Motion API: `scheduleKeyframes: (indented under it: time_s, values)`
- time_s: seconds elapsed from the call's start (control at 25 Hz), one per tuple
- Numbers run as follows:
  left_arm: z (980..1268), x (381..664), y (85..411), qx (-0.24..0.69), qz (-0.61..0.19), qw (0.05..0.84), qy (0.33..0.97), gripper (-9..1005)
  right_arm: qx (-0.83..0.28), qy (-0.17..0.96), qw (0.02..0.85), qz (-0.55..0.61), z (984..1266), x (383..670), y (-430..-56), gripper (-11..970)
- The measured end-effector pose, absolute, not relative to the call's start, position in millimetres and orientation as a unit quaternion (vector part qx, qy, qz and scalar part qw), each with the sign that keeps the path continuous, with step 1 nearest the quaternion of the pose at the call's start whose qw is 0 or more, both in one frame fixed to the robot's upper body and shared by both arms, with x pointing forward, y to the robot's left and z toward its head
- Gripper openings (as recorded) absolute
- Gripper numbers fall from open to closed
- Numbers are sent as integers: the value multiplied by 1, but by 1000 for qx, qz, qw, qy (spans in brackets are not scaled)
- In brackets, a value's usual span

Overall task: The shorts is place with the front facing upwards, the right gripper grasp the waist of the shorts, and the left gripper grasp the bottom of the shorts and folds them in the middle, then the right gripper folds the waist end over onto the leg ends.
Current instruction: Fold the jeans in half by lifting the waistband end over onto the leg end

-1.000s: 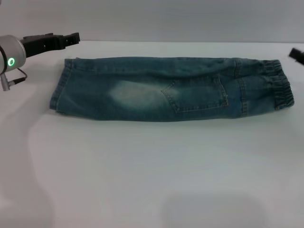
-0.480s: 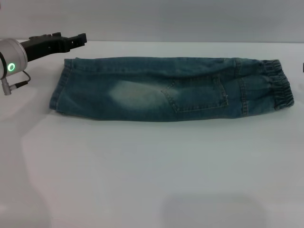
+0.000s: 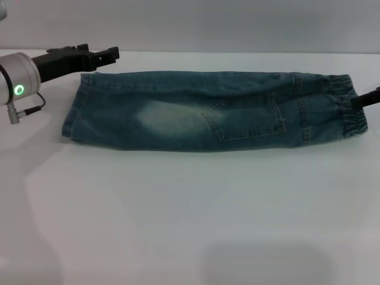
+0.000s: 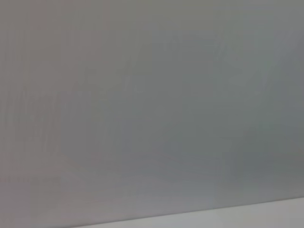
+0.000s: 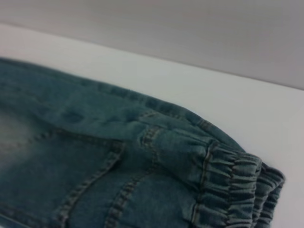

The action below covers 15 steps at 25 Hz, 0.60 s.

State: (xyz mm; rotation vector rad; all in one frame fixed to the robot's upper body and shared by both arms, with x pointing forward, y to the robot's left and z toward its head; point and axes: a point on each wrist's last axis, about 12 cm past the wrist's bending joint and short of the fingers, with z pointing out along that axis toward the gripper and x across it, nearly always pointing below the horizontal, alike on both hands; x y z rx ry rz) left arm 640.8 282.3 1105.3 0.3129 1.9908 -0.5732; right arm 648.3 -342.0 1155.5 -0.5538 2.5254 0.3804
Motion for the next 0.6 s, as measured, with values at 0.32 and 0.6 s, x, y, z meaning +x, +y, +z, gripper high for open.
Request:
scheduleKeyframes:
  time_s: [0.32, 0.6]
  values:
    - [1104, 640, 281, 133, -239, 497, 824, 837, -215, 935, 260, 108, 1144, 654, -325, 483]
    - [1106, 640, 279, 133, -246, 499, 820, 837, -223, 938, 255, 76, 1133, 654, -316, 478]
